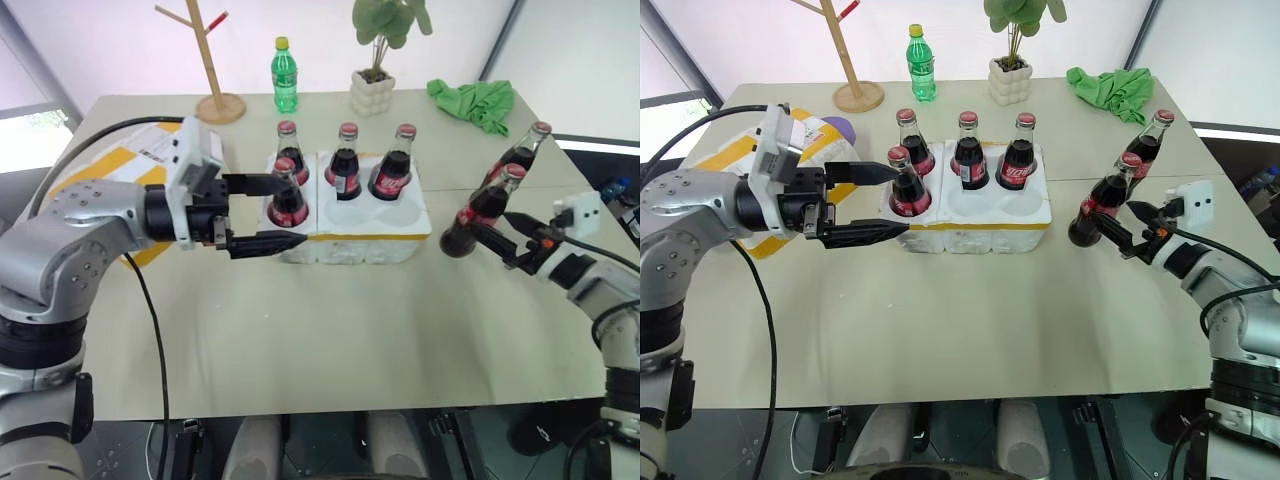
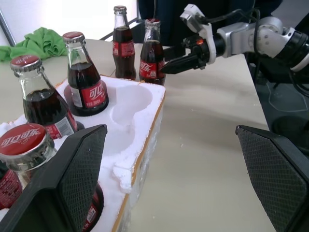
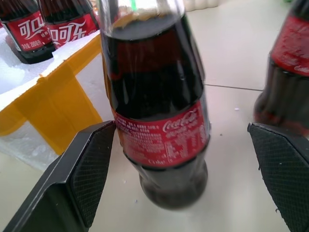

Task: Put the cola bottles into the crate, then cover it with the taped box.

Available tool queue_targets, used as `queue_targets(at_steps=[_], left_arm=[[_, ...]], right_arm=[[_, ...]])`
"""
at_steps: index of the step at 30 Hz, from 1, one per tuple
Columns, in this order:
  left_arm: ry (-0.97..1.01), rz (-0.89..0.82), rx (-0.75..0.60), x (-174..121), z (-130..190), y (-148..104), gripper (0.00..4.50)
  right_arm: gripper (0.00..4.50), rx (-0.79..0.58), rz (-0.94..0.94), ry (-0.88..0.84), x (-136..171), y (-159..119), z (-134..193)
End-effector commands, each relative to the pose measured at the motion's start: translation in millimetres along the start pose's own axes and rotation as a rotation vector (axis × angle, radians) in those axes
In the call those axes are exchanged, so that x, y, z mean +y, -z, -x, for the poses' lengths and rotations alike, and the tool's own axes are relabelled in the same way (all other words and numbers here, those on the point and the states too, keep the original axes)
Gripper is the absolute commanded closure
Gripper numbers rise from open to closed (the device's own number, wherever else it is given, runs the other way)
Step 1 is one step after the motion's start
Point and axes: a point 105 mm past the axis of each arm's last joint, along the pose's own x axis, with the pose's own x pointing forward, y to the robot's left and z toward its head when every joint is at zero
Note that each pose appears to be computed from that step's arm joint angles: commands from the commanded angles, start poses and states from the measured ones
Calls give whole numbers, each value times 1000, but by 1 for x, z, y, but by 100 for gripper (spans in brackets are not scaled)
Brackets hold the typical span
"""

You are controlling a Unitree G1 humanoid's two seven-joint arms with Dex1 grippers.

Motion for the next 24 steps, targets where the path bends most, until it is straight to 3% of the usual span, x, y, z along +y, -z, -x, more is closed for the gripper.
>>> queue_targets(at_steps=[1,10,13,15,20,24], left_arm=[[1,-50,-14,-1,-1,-9,3],[2,-49,-8,-2,-1,-7,3],[0,-49,-9,-2,-1,-7,0],[0,-49,-8,-3,-1,-7,0],[-7,-45,-7,-3,-1,-6,0],[-35,-35,-2,-2,6,-4,0]], right_arm=[[0,-45,9,3,-2,-9,-6],[0,-59,-23,-15,-1,-3,-26],[85,-79,-34,-15,-2,-5,-28],[170,-92,-36,-23,-1,-8,-28],[167,-117,-24,-48,1,-22,-22],[167,-163,61,-78,2,-59,-12]])
